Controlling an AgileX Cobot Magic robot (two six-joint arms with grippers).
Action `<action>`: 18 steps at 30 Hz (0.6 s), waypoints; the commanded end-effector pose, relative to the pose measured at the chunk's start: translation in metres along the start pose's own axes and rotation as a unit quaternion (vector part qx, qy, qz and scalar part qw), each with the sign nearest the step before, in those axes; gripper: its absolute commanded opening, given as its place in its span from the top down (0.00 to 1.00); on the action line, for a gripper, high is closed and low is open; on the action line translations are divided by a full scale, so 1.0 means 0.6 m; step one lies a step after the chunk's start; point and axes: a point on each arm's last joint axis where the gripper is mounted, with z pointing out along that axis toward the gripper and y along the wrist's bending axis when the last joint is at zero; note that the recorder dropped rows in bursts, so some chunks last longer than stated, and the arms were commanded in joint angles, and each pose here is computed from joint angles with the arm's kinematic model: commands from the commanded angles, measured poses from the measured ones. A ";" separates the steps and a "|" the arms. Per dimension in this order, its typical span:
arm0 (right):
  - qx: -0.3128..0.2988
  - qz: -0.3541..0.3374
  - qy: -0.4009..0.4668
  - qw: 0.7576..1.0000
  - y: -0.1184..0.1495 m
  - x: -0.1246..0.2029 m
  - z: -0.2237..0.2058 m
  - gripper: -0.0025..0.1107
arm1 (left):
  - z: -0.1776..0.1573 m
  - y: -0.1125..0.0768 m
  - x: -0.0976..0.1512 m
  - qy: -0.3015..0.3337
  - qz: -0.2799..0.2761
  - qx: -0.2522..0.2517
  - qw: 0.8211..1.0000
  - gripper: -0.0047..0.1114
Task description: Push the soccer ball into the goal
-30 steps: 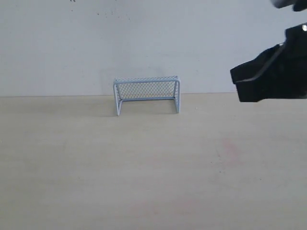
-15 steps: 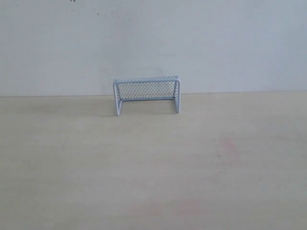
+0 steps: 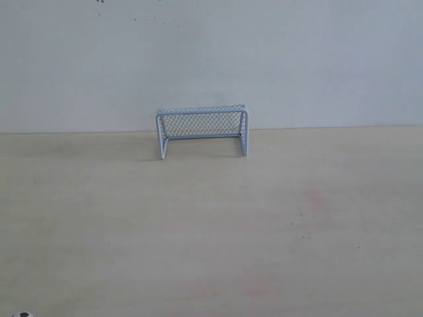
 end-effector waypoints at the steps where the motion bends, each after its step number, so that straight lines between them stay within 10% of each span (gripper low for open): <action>1: 0.004 0.017 -0.006 1.000 -0.001 0.001 -0.006 0.98 | 0.000 0.000 0.001 -0.001 0.001 -0.002 1.000 0.92; 18: -0.012 -0.009 -0.062 0.998 0.004 -0.010 -0.038 0.98 | 0.000 0.000 0.001 -0.001 0.001 -0.002 1.000 0.92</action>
